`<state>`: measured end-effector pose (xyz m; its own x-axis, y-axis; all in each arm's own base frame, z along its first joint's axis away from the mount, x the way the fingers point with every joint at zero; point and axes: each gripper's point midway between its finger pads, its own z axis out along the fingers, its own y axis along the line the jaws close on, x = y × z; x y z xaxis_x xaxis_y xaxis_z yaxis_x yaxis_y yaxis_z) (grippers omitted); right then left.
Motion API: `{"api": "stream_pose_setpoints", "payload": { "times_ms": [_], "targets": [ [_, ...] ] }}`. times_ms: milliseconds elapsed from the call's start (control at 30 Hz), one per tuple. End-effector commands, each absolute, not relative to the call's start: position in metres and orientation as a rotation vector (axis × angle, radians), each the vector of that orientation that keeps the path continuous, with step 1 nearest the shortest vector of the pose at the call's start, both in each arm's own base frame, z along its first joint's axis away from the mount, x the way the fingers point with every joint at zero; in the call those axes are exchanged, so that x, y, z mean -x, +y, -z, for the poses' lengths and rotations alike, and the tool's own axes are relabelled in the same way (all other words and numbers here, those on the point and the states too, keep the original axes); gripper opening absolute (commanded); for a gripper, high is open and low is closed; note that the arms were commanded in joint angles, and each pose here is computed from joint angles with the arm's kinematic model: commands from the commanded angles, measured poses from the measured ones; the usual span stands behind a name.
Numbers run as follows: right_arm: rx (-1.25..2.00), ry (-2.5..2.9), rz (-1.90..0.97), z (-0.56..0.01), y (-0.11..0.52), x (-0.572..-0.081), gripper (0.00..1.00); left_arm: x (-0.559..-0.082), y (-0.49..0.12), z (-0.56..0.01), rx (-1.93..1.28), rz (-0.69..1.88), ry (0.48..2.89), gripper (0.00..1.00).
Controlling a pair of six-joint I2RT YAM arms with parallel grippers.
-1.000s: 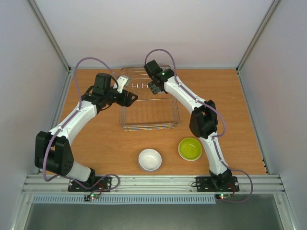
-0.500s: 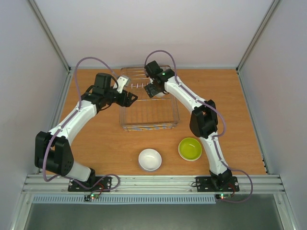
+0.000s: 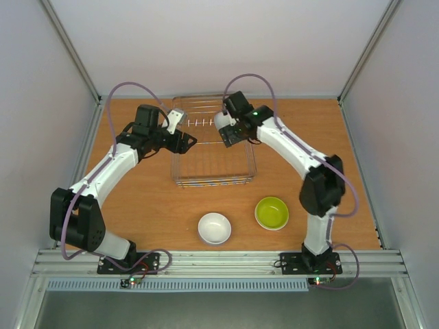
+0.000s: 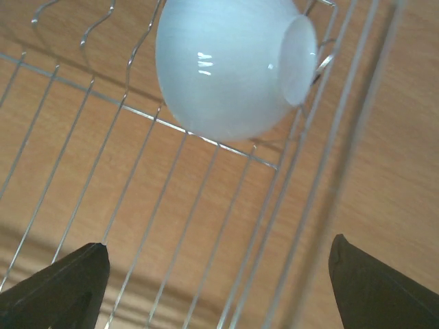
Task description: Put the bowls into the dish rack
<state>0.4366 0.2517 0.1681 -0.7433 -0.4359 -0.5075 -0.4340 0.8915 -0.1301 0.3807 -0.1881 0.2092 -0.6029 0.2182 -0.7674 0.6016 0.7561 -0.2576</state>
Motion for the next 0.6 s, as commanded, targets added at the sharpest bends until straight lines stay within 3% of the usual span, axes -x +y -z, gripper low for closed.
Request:
{"api": "stream_pose_setpoints", "payload": {
  "times_ms": [0,167,233,567],
  "targets": [
    [0.503,2.450,-0.102,-0.215,0.238,-0.406,0.84,-0.386,-0.194,-0.217,-0.639,0.681,2.168,0.74],
    [0.350,2.489,-0.149,-0.218,0.202,-0.352,0.50,-0.386,-0.196,-0.211,-0.637,0.703,2.192,0.75],
    [0.283,2.510,-0.146,-0.216,0.184,-0.329,0.41,-0.385,-0.198,-0.210,-0.637,0.721,2.198,0.75],
    [0.007,2.696,-0.067,-0.176,0.110,-0.227,0.25,-0.386,-0.203,-0.202,-0.630,0.773,2.237,0.75]
  ]
}}
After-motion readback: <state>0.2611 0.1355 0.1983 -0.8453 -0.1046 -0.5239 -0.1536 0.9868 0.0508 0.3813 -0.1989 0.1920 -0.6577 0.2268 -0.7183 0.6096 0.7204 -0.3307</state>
